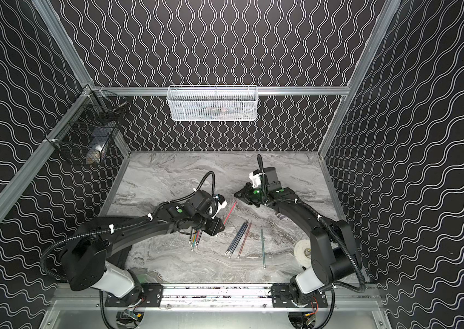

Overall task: Remove the protective cover of the pencils
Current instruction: Remove the protective sleeve from the pencil.

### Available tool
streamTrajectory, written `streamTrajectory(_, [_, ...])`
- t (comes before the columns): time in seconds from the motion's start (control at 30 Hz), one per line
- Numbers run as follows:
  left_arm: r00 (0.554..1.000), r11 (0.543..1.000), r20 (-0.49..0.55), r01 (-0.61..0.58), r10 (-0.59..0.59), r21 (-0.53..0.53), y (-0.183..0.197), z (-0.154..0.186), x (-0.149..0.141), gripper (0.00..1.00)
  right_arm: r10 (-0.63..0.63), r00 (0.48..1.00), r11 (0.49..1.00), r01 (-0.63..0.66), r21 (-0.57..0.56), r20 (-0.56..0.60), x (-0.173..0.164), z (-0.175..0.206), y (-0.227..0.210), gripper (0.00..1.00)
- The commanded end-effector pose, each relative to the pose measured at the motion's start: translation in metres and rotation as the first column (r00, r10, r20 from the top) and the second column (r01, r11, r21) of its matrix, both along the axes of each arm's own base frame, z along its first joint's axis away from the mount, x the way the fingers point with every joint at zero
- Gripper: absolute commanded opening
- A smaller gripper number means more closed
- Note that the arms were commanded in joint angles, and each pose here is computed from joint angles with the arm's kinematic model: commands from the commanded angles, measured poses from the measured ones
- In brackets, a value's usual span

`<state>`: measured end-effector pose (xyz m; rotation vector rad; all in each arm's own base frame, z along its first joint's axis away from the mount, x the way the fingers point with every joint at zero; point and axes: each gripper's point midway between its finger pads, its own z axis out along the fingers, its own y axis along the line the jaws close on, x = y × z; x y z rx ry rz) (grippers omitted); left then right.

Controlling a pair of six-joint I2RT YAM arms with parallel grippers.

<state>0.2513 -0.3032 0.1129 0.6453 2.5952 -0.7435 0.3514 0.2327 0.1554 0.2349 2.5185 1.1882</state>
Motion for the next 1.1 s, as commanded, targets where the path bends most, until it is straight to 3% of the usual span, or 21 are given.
streamTrajectory(0.0, [1.000,1.000,0.012,0.021,-0.021,-0.002,-0.003,0.003,0.001,0.21,0.003,1.000,1.000,-0.004,0.020,0.019,0.004,0.005,0.004,0.00])
streamTrajectory(0.1, [1.000,1.000,0.009,0.027,-0.027,-0.005,-0.004,0.004,0.001,0.02,0.005,1.000,1.000,-0.005,0.022,0.021,0.004,0.005,0.005,0.00])
streamTrajectory(0.13, [1.000,1.000,0.006,0.029,-0.029,-0.005,-0.005,0.003,0.001,0.00,0.004,1.000,1.000,-0.005,0.022,0.020,0.005,0.005,0.005,0.00])
streamTrajectory(0.53, [1.000,1.000,0.010,0.030,-0.030,-0.009,-0.005,0.002,-0.004,0.00,-0.037,0.999,0.999,0.036,0.006,0.016,0.016,0.004,-0.009,0.00])
streamTrajectory(0.93, [0.996,0.995,-0.012,0.091,-0.091,-0.028,-0.012,-0.005,-0.028,0.00,-0.155,0.987,0.987,0.157,-0.033,0.043,0.070,0.008,-0.055,0.00])
streamTrajectory(1.07, [0.996,0.996,-0.013,0.087,-0.087,0.017,-0.006,-0.012,-0.031,0.00,-0.163,0.986,0.985,0.165,-0.045,0.045,0.081,0.011,-0.058,0.00])
